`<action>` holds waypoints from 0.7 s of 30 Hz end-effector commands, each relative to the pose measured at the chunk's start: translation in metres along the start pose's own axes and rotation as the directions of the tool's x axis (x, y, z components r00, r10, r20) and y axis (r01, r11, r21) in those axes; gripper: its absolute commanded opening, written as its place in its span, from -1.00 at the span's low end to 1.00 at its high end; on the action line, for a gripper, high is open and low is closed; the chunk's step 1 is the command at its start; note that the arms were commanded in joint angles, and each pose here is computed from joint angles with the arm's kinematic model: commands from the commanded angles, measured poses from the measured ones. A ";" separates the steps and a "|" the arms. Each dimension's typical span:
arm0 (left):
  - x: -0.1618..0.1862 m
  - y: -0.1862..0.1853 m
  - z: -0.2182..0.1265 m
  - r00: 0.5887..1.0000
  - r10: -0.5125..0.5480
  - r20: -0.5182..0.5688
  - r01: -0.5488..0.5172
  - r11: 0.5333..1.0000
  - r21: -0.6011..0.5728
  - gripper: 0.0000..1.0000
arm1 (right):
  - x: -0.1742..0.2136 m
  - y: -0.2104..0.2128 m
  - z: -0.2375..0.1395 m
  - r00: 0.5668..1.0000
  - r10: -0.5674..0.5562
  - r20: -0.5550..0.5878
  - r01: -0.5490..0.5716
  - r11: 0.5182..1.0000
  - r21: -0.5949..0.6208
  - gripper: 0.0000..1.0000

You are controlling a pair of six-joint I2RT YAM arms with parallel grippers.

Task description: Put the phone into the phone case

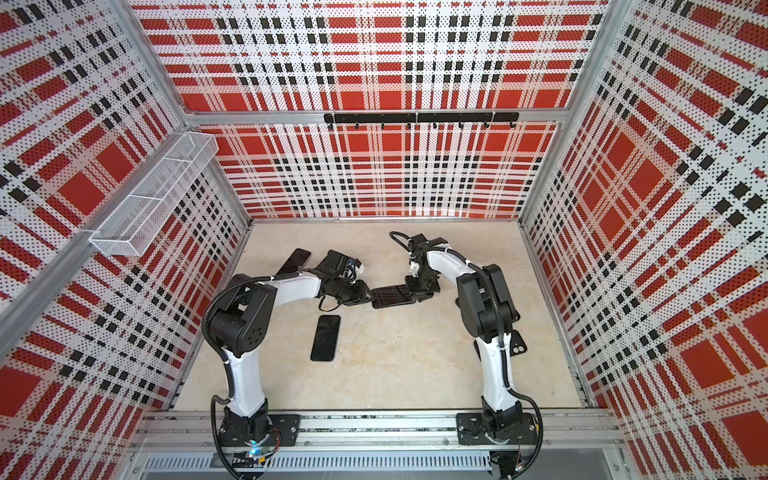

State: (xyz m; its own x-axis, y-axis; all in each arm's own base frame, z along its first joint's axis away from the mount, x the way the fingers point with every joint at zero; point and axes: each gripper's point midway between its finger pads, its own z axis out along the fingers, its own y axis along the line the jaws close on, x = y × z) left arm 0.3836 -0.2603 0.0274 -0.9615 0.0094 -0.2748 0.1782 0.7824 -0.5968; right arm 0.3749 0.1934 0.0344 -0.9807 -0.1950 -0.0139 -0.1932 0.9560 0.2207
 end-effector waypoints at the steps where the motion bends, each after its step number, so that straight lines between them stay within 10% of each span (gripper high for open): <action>1: -0.010 0.009 -0.001 0.999 0.007 0.041 -0.005 0.999 -0.046 -0.30 | -0.004 -0.003 -0.001 1.000 -0.003 -0.007 0.002 1.000 -0.017 -0.51; 21: 0.007 0.009 0.023 1.000 0.015 -0.011 -0.016 0.997 -0.072 -0.59 | 0.003 0.000 0.042 0.997 0.004 -0.078 -0.011 0.995 -0.098 -0.85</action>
State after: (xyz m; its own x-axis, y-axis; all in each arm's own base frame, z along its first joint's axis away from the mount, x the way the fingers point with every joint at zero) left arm 0.3937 -0.2679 0.0242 -0.9454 0.0100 -0.3258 0.2020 0.8024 -0.5615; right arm 0.3875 0.1979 0.0320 -0.9827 -0.1843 -0.0167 -0.1800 0.9305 0.3190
